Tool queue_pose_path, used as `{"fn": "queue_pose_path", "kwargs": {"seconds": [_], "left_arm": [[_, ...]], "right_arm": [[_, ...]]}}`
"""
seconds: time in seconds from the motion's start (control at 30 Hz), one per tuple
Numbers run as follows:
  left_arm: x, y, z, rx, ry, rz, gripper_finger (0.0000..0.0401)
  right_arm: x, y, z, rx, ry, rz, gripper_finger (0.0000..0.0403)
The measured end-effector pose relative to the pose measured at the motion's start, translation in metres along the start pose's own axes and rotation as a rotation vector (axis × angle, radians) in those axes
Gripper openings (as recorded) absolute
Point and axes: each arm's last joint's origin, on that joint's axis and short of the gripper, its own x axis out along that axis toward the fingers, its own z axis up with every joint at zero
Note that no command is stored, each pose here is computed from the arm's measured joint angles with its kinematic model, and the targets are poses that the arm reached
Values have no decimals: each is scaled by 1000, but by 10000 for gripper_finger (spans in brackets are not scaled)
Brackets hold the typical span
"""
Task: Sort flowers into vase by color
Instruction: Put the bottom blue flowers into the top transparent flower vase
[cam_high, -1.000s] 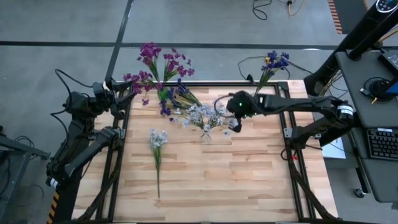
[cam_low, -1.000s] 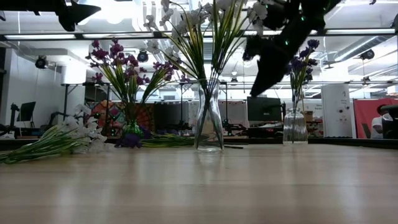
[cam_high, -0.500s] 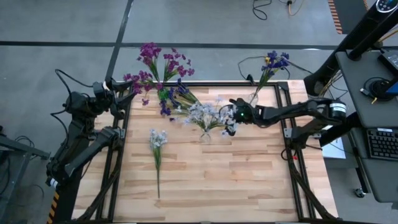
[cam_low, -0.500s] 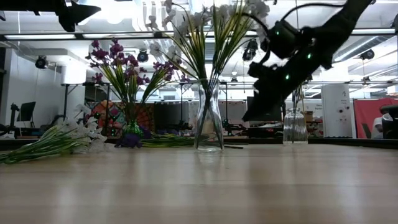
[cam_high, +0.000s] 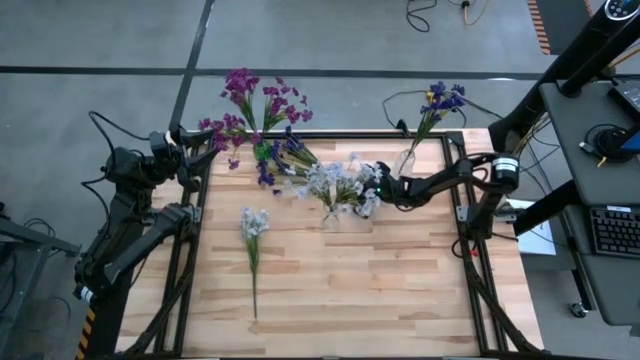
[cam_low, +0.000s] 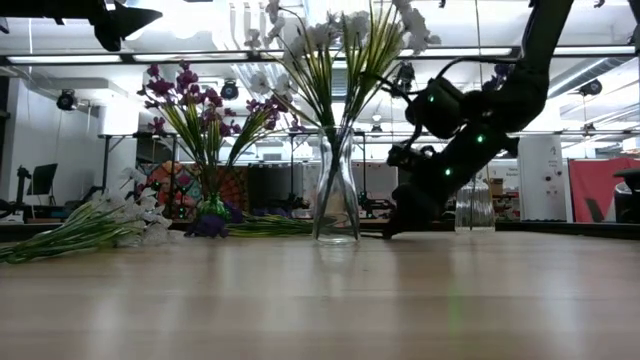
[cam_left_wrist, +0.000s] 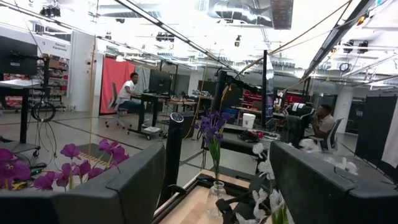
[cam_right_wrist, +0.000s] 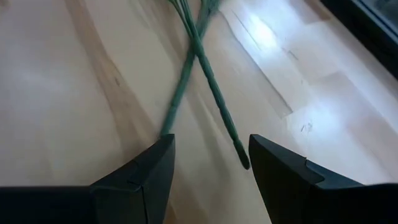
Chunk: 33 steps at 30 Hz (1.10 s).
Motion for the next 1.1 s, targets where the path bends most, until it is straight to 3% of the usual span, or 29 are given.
{"fn": "queue_pose_path", "kwargs": {"seconds": [0.67,0.87,1.1], "left_arm": [[0,0,0,1,0,0,270],[0,0,0,1,-1,0,270],[0,0,0,2,-1,0,270]], "right_arm": [[-11,-13,2,14,-32,-16,198],[-30,-13,1,-14,38,1,198],[-64,-21,-2,14,-32,-9,198]]}}
